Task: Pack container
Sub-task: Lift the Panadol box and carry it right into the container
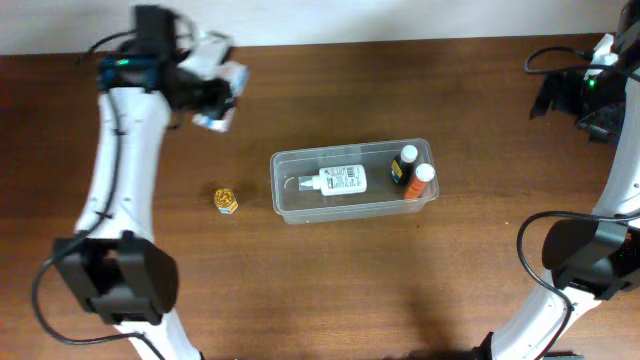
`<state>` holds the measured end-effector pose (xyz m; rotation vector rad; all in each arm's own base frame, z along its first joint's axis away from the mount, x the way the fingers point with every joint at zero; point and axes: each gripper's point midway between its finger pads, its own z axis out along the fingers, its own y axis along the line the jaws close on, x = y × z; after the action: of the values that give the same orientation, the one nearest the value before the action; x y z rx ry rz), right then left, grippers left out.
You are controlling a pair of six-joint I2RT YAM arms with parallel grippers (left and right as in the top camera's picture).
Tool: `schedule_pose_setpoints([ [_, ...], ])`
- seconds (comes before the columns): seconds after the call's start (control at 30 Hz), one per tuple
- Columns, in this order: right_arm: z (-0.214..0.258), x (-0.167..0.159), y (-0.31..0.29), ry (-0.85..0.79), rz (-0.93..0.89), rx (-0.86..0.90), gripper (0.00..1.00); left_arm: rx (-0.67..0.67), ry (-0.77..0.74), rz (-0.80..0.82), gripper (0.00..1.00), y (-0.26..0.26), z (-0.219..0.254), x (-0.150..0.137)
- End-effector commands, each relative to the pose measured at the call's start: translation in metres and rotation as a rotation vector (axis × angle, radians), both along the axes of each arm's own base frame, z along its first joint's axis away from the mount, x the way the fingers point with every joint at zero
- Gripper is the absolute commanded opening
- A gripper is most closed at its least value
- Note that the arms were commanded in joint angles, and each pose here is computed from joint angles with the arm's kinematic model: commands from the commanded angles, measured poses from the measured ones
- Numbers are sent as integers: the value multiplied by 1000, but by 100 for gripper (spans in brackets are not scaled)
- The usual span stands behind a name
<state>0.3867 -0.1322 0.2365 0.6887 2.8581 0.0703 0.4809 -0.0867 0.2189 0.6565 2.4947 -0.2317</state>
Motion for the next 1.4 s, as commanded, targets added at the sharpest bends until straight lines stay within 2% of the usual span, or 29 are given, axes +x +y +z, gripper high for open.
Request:
schedule_pose_setpoints([
  [0.0, 6, -4, -2, -13, -5, -8, 98, 17, -56, -190, 50, -55, 19, -10],
  [0.2, 6, -4, -2, -13, -4, -8, 98, 73, -40, -460, 50, -128, 10, -52],
  [0.47, 6, -4, -2, -13, -5, -8, 98, 140, -26, -731, 51, -179, -8, -97],
  [0.67, 6, -4, -2, -13, -4, -8, 98, 173, 32, -819, 51, -188, -38, -111],
  [1.07, 6, -4, -2, -13, -5, -8, 98, 206, 200, -866, 51, -188, -113, -110],
  [1.37, 6, -4, -2, -13, -5, -8, 98, 215, 253, -882, 51, -188, -138, -111],
])
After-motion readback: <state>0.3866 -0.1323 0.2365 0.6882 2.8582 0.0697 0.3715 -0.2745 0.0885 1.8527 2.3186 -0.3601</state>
